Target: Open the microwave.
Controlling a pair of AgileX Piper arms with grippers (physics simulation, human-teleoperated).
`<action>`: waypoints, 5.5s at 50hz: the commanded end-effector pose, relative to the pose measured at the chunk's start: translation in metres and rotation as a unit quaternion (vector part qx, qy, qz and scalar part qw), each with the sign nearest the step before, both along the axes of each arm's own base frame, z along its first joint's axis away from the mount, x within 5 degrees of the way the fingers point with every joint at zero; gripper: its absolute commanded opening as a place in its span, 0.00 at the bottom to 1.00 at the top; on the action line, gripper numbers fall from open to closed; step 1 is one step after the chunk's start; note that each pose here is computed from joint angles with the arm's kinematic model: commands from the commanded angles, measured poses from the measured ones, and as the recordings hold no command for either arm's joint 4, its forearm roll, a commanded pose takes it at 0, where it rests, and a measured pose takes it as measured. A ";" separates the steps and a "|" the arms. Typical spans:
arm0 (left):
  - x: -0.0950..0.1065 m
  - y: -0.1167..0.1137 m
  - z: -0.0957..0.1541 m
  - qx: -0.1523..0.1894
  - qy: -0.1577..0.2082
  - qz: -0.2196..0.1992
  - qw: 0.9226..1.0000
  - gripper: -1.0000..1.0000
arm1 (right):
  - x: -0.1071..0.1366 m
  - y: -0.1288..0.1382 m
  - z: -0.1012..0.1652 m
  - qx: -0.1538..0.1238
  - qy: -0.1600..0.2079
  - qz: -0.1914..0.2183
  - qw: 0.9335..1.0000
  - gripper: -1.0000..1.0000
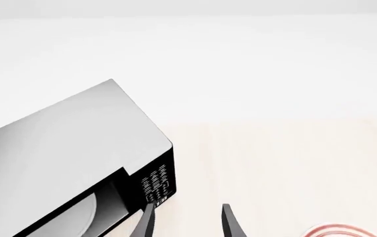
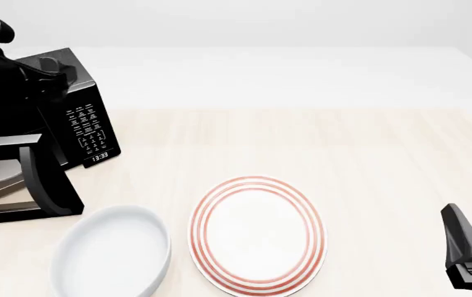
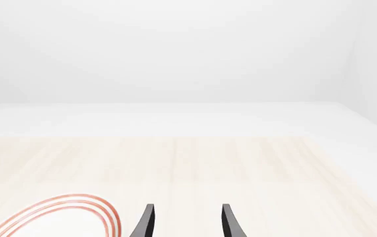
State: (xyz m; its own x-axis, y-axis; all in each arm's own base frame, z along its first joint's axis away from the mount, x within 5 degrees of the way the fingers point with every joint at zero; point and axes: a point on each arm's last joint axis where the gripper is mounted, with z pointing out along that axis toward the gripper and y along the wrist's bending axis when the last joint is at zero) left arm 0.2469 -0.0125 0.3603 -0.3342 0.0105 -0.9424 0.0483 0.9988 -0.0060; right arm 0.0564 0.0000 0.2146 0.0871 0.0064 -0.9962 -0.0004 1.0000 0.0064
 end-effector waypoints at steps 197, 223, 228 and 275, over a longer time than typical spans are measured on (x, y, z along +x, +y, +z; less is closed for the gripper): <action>-0.014 0.070 -0.088 0.008 0.130 0.135 0.982 1.00 | 0.000 0.000 0.000 0.000 0.000 0.000 1.000 1.00; -0.045 0.064 -0.089 -0.002 0.124 0.144 0.982 1.00 | 0.000 0.000 0.000 0.000 0.000 0.000 1.000 1.00; -0.049 0.064 -0.087 -0.002 0.121 0.145 0.982 1.00 | 0.000 0.000 0.000 0.000 0.000 0.000 1.000 1.00; -0.065 0.065 -0.076 -0.003 0.088 0.160 0.983 1.00 | 0.000 0.000 0.000 0.000 0.000 0.000 1.000 1.00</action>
State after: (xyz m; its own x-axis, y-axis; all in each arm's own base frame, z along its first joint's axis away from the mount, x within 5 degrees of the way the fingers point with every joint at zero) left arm 0.1868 0.0549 0.2796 -0.5086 -0.1025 -0.8549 -0.2660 0.9630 0.0427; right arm 0.0564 0.0000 0.2146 0.0871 0.0063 -0.9962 -0.0004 1.0000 0.0063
